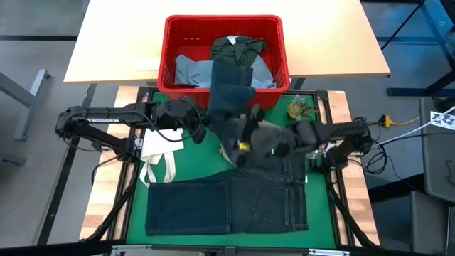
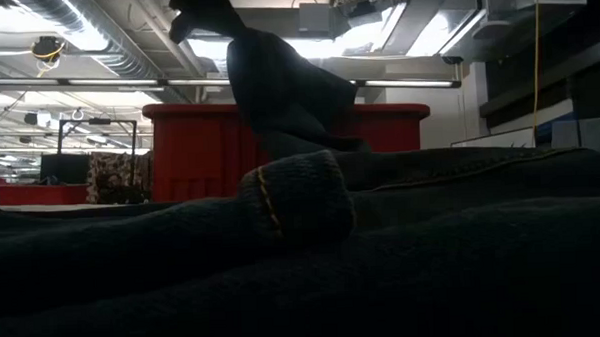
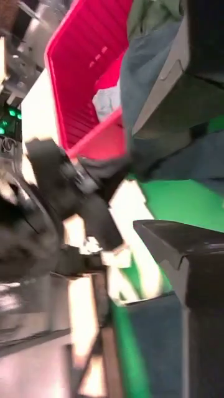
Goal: Fold Laundry from Bin
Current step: Fold the dark blue jeans
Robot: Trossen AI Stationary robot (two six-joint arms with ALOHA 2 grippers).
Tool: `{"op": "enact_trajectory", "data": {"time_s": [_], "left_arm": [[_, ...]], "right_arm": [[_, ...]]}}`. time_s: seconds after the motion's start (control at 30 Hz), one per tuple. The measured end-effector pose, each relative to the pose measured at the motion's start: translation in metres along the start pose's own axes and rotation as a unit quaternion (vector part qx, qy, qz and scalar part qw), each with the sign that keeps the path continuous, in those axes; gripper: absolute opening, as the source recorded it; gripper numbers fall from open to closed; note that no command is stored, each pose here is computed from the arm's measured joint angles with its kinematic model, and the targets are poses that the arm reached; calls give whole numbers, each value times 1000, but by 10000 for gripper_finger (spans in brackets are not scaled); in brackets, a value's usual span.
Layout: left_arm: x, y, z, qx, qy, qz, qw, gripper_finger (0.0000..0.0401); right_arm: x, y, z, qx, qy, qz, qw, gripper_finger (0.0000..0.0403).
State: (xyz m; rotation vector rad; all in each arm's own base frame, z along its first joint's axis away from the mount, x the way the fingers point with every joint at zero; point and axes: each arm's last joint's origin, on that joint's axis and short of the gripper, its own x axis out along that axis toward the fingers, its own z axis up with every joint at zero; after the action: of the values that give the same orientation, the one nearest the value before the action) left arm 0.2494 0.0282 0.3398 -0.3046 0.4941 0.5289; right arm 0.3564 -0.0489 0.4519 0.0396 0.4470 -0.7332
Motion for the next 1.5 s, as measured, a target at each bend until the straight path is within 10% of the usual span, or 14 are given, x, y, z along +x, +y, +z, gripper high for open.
{"op": "enact_trajectory", "data": {"time_s": [0.3,0.87,1.5], "left_arm": [[3,-5,-3,34,-2,18,999,3],[14,-15,-11,60,18,13,998,3],[10,-24,-14,74,14,8,997,2]], "right_arm": [[43,-35,-3,91,44,58,993,225],[88,-36,-28,57,94,-65,992,225],[127,-73,-45,131,157,-68,977,225]]}}
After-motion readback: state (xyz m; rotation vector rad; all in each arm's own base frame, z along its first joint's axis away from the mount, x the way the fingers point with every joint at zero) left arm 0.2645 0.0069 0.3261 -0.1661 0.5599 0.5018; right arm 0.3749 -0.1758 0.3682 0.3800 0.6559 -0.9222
